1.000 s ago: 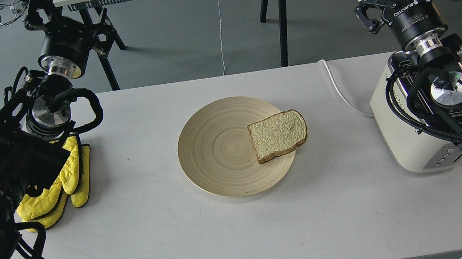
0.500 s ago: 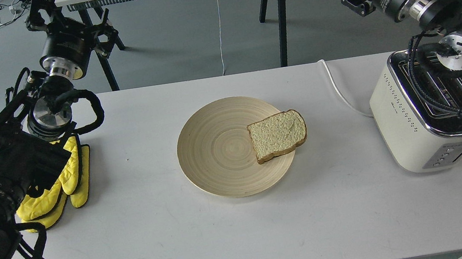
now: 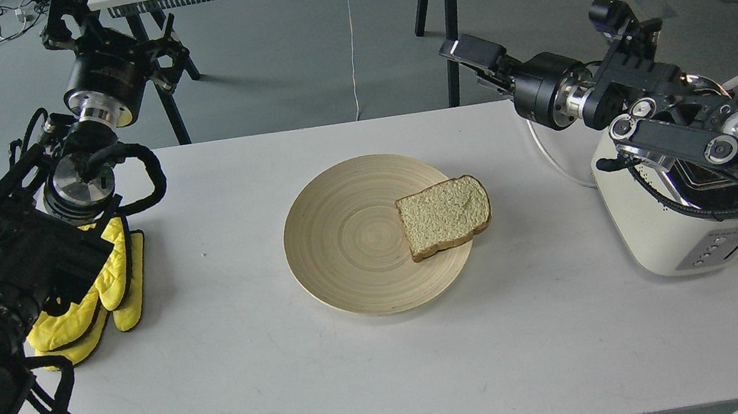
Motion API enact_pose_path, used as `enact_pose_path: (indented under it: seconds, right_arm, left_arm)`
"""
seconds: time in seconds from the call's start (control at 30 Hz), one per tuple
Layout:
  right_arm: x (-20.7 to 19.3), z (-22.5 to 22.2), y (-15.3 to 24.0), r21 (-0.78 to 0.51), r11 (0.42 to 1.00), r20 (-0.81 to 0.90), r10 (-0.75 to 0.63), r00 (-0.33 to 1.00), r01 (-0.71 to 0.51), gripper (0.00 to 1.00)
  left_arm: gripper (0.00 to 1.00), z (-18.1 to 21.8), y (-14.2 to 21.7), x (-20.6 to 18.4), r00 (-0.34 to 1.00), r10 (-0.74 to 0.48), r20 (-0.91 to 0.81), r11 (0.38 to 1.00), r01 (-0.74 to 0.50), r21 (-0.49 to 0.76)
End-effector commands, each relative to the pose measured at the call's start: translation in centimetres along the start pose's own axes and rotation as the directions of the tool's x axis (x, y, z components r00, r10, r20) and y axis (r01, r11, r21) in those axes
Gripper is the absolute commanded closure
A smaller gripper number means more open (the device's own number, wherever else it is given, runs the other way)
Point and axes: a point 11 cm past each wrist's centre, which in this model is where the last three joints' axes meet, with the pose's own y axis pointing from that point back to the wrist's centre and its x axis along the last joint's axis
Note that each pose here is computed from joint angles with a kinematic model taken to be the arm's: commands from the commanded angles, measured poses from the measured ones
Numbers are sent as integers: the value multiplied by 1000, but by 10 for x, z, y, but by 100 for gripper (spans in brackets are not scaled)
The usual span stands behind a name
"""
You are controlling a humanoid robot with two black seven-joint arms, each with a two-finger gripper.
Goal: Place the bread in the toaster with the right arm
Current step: 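Move the open right gripper toward the bread slice in the wooden bowl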
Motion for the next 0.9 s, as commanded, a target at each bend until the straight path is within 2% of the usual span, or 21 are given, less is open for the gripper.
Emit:
enact_pose_path:
  seconds: [0.0, 0.17, 0.33, 0.87]
  right_arm:
    - [-26, 9, -8, -31, 999, -84, -37, 996, 35, 5]
    - [-48, 28, -5, -91, 994, -135, -78, 988, 66, 15]
    - [-63, 51, 3, -184, 978, -148, -124, 981, 96, 18]
    - [-89, 81, 14, -265, 956, -111, -159, 981, 126, 33]
  left_arm:
    - [0, 0, 0, 0, 1000, 1, 0, 1000, -1, 0]
    - [0, 0, 0, 0, 1000, 1, 1, 1000, -1, 1]
    - [0, 0, 0, 0, 1000, 1, 1, 1000, -1, 1]
    - [0, -1, 0, 0, 1000, 2, 3, 1000, -2, 4]
